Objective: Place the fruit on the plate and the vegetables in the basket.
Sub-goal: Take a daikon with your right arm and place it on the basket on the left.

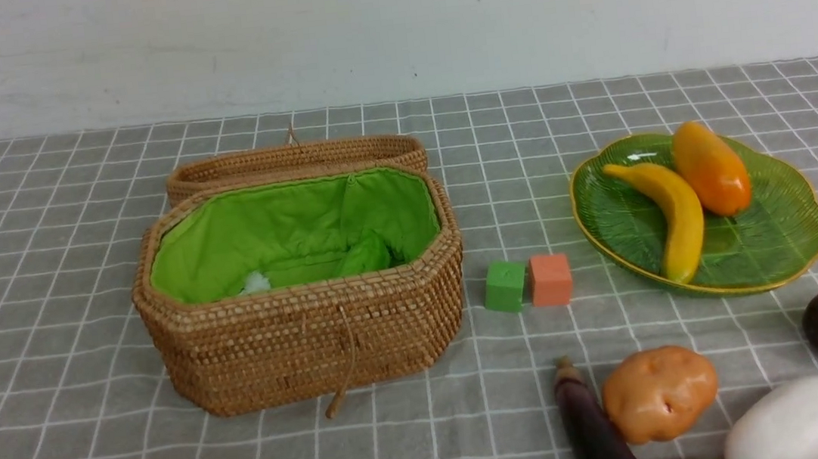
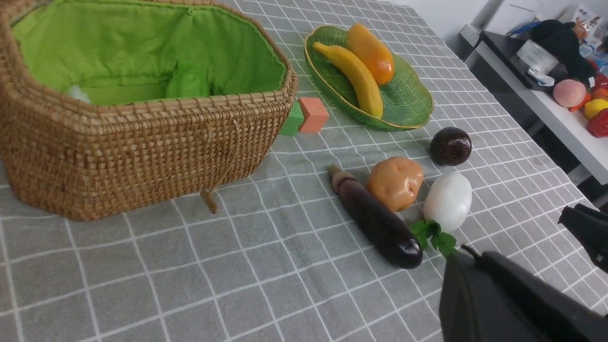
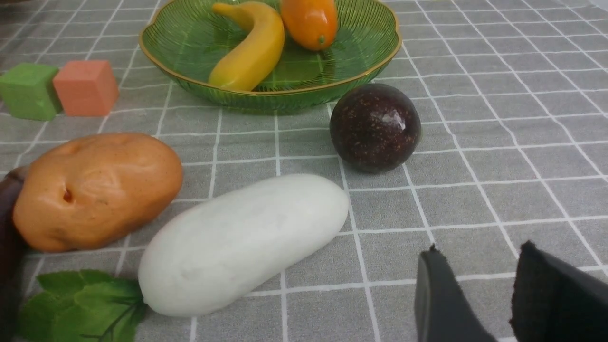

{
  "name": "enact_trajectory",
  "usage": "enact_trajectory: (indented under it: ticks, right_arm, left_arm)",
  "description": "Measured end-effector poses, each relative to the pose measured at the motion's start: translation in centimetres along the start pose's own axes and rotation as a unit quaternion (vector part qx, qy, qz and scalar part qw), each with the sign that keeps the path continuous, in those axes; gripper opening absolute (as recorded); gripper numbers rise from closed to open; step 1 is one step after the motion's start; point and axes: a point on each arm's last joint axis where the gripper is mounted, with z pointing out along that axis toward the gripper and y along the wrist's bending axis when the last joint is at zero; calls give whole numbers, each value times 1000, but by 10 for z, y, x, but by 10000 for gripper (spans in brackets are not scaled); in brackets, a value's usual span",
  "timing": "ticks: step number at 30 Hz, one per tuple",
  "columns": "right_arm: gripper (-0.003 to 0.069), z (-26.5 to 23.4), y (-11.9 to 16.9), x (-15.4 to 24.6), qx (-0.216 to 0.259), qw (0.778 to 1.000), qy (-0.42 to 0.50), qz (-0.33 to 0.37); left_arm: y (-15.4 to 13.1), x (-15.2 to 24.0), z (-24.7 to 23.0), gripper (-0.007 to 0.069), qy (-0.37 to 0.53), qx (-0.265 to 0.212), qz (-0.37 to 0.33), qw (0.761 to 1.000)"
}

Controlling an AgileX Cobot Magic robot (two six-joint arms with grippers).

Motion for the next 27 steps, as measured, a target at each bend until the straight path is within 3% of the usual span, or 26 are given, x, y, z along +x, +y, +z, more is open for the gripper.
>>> enact_trajectory:
  ticks: [11,17,26,27]
  right_arm:
    - [242,0,0,0,0,1000,0,0]
    - [242,0,0,0,0,1000,0,0]
    - [242,0,0,0,0,1000,0,0]
    - [242,0,0,0,0,1000,0,0]
  left_arm:
    - [0,-1,0,-13,-5,-1,4,1000]
    - [5,-7,0,-13,-41,-29,65,997]
    - [16,-11,-7,-13,-137,-131,136,972]
    - [22,-6,-6,-13,-169,-164,138,962]
